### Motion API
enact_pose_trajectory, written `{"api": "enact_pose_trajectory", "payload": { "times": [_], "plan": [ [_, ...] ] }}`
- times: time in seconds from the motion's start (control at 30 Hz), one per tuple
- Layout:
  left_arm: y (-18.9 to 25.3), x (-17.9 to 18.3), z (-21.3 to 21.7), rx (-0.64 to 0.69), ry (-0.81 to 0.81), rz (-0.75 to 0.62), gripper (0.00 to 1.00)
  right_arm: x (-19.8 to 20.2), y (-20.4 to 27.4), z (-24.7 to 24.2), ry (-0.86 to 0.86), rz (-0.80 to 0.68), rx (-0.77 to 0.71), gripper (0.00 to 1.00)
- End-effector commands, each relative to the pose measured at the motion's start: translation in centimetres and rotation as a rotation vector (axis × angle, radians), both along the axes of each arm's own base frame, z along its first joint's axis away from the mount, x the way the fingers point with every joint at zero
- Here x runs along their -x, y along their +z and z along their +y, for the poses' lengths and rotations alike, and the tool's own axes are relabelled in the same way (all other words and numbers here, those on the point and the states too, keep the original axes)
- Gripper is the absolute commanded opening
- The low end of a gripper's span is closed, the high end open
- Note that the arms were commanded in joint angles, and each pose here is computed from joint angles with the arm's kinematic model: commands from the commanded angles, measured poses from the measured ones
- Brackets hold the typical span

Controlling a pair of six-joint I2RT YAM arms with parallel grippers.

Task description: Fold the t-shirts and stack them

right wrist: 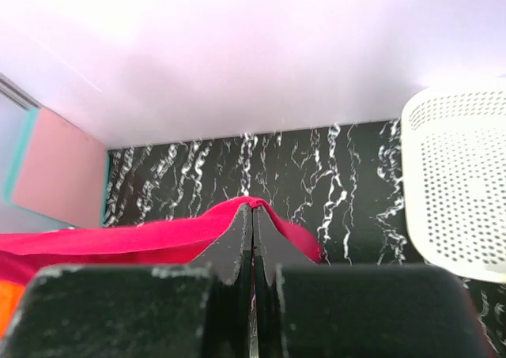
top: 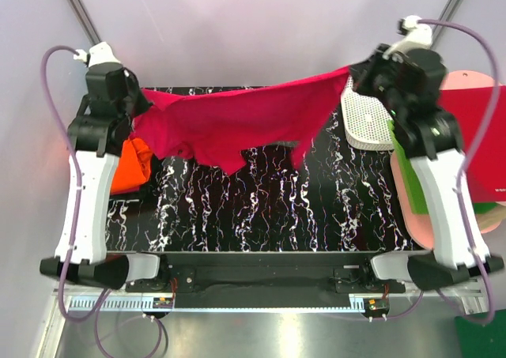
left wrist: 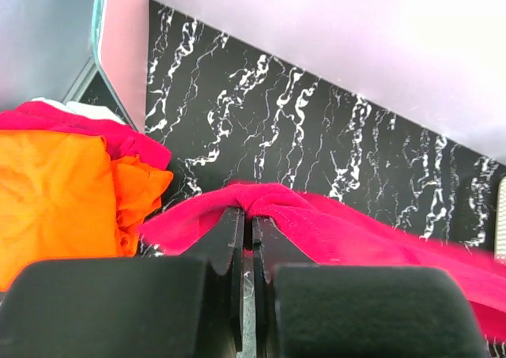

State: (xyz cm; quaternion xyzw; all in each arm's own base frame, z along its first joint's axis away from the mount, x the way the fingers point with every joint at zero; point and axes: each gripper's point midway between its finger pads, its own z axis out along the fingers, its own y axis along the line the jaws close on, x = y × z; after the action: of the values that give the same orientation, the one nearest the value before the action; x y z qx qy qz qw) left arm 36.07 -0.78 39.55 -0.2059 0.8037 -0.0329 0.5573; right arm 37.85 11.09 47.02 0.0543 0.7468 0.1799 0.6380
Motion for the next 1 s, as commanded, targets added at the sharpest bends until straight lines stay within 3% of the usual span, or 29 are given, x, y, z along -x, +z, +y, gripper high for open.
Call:
{"api": "enact_pose_trajectory", "payload": {
  "times": [0.0, 0.23, 0.37, 0.47, 0.67, 0.8, 0.97],
  "plan": [
    [5.9, 4.1, 1.6, -0.015, 0.051, -0.183, 0.0, 5.0, 1.8, -2.2, -0.029, -0.019, 0.022, 0.0],
    [13.9, 10.2, 2.3, -0.07, 0.04, -0.409, 0.0, 11.2, 5.1, -3.3, 0.002, -0.103, -0.018, 0.0],
    [17.7, 11.0, 0.8, -0.069, -0.036, -0.512, 0.0, 12.6, 6.2, -3.8, 0.0, -0.14, -0.011, 0.0],
    [18.7, 9.3, -0.4, -0.082, -0.086, -0.517, 0.0, 12.0, 5.9, -4.3, -0.033, -0.141, 0.008, 0.0],
    [11.8, 0.5, -3.0, -0.028, -0.183, -0.29, 0.0, 3.7, -0.4, -5.6, -0.217, -0.009, 0.108, 0.0],
    [2.2, -7.4, -5.0, 0.12, -0.299, -0.012, 0.0, -2.5, -6.5, -3.8, -0.201, 0.115, 0.14, 0.0],
    [-8.6, -12.8, -6.1, 0.216, -0.363, 0.259, 0.0, -10.7, -18.3, -2.3, -0.155, 0.345, 0.104, 0.0]
  ]
}}
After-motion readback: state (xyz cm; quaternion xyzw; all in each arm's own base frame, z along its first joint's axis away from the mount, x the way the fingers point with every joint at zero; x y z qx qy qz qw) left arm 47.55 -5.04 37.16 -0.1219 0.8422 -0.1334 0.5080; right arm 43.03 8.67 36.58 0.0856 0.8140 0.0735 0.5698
